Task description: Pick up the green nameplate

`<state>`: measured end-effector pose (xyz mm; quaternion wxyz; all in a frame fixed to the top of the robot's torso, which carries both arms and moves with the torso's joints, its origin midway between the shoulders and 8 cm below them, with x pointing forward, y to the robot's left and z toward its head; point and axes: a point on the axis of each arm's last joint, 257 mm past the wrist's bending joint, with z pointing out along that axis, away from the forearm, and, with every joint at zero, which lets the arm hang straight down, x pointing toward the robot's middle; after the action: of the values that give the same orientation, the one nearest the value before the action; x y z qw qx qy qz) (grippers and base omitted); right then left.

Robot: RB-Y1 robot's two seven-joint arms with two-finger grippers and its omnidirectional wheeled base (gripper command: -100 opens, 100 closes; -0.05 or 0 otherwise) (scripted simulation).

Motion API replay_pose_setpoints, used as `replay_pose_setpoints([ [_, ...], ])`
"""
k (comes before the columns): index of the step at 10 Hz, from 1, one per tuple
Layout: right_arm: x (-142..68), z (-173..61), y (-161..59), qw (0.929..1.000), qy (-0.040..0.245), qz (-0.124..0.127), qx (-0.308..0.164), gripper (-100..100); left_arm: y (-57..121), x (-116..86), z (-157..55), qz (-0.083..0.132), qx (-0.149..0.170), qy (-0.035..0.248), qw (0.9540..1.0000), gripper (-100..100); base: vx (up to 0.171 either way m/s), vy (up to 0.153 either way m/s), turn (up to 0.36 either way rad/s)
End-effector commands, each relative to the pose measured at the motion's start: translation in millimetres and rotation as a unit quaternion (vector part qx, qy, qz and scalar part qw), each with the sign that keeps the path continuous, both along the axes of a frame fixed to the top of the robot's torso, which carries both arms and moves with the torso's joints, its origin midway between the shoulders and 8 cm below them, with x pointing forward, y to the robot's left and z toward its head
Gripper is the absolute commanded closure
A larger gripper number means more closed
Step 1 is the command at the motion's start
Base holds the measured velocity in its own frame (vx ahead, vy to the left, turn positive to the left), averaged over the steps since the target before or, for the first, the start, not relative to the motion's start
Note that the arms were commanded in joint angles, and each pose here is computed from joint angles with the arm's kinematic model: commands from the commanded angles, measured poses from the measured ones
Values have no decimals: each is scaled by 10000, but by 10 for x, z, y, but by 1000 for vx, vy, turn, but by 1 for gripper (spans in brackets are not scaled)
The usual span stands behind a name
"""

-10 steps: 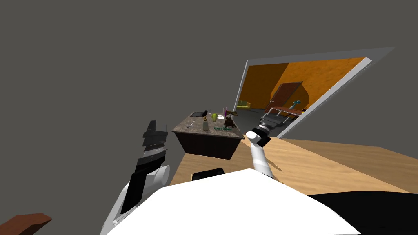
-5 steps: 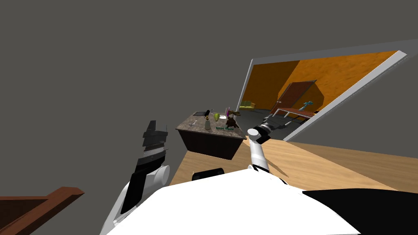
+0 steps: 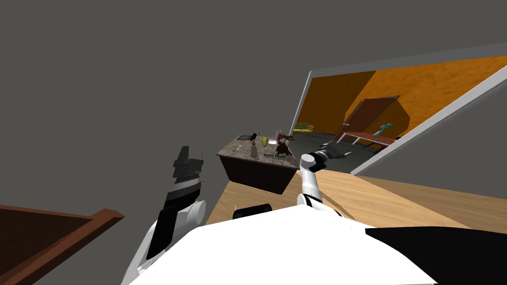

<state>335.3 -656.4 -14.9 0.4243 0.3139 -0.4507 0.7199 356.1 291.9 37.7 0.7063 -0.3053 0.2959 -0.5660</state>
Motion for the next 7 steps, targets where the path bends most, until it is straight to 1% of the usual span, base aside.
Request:
replay_pose_setpoints([
  [1, 26, -121, -85, 9993, -243, 15, 300, -100, 0, 0, 0, 0, 0, 0, 10000, 0, -40, -8, 104],
  [2, 29, -147, -94, 9990, -282, 36, 355, -100, 1, 0, 0, 1, 0, 1, 10000, 0, -18, -3, -29],
  [3, 38, -275, -182, 9959, -586, -39, 694, -100, 1, 0, -1, 1, 0, 1, 10000, 0, -32, -1, 175],
  [4, 54, -330, -195, 9946, -657, 4, 807, -100, 0, 0, 0, 0, 0, 0, 10000, 0, -35, -7, 100],
  [5, 61, -362, -203, 9937, -702, 28, 873, -100, 1, 0, 0, 1, 0, 1, 10000, 0, -18, -5, -14],
  [6, 86, -506, -266, 9879, -978, -50, 1206, -100, 1, 0, -1, 1, 0, 1, 10000, 0, -41, -1, 153],
  [7, 107, -559, -273, 9854, -1070, -3, 1327, -100, 0, 0, 0, 0, 0, 0, 10000, 0, -36, -7, 111],
])
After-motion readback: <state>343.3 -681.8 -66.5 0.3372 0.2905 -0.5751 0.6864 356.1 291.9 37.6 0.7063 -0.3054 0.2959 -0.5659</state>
